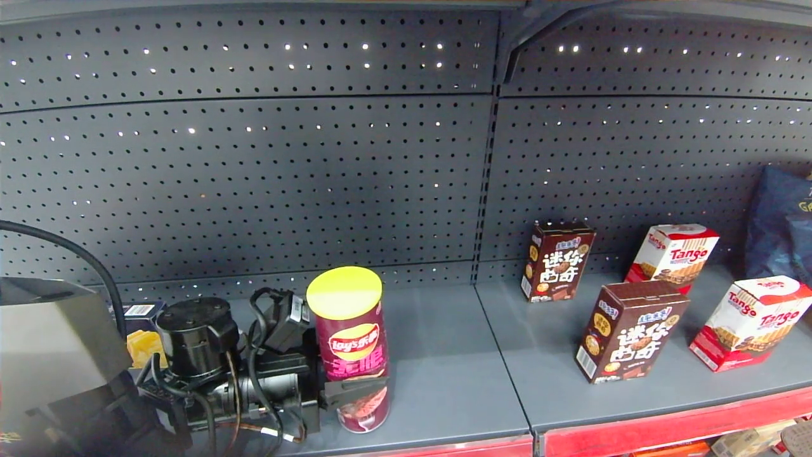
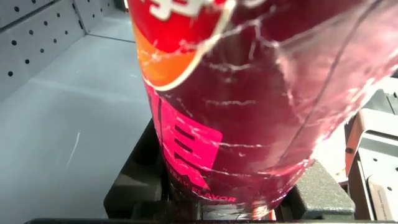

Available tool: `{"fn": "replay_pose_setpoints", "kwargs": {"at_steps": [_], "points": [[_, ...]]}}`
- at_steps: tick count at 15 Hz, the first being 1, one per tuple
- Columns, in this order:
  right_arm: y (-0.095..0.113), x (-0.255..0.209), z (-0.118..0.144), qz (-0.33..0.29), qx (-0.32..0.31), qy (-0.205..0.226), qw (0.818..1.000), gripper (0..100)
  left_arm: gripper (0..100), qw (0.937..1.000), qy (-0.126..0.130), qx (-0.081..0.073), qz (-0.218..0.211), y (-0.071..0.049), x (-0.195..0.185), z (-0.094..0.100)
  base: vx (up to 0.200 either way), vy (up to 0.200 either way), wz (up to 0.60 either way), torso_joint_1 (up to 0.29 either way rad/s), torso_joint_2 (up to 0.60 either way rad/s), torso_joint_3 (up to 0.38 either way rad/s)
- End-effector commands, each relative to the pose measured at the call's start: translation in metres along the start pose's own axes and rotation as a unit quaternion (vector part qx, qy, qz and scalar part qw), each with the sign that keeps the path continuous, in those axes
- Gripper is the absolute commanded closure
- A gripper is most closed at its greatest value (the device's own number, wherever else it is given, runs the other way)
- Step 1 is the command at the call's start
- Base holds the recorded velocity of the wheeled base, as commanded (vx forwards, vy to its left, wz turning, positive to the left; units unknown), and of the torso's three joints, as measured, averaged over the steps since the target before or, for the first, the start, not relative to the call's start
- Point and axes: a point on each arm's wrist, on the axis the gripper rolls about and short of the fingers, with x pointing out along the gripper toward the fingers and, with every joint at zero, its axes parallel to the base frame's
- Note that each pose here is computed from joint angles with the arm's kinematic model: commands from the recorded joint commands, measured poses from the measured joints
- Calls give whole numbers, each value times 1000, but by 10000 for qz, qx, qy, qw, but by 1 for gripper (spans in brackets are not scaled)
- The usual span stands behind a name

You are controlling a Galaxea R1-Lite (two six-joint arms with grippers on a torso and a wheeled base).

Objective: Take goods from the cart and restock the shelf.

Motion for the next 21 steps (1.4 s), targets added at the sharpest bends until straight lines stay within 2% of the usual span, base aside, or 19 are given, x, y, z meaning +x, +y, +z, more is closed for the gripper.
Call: {"fn": "replay_pose_setpoints", "kwargs": {"at_steps": [1, 2, 3, 11, 14, 15, 18, 19, 21], "points": [[0, 0, -1, -27, 5, 6, 10000, 100, 100, 10000, 23, -34, 1, 1, 1, -2, 0, 0, 0, 0, 0, 0], [0, 0, -1, -49, 10, 7, 10000, 100, 100, 10000, 28, -40, 1, 1, 1, -3, 0, 0, 0, 0, 0, 0], [0, 0, -1, -49, 10, 7, 10000, 100, 0, 10000, 28, -40, 1, 1, 1, -3, 0, 0, 0, 0, 0, 0], [0, 0, -1, -42, 10, 7, 10000, 100, 0, 10000, 17, -29, 1, -2, -2, -1, 0, 0, 0, 0, 0, 0], [0, 0, -1, -41, 11, -1, 10000, 100, 0, 9997, -130, 132, 142, 2, -10, 6, 0, 0, 0, 0, 0, 0], [0, 0, -1, -41, 13, -8, 10000, 100, 0, 9996, -144, 119, 195, 2, -17, 5, 0, 0, 0, 0, 0, 0], [0, 0, -1, -41, 11, -1, 10000, 100, 0, 9996, -115, 61, 252, -14, -32, 5, 0, 0, 0, 0, 0, 0], [0, 0, -2, -42, 10, 7, 10000, 100, 0, 9996, -115, 60, 260, -14, -32, 5, 0, 0, 0, 0, 0, 0], [0, 0, -1, -41, 11, -1, 10000, 100, 0, 9988, -209, 172, 405, -15, -41, 13, 0, 0, 0, 0, 0, 0]]}}
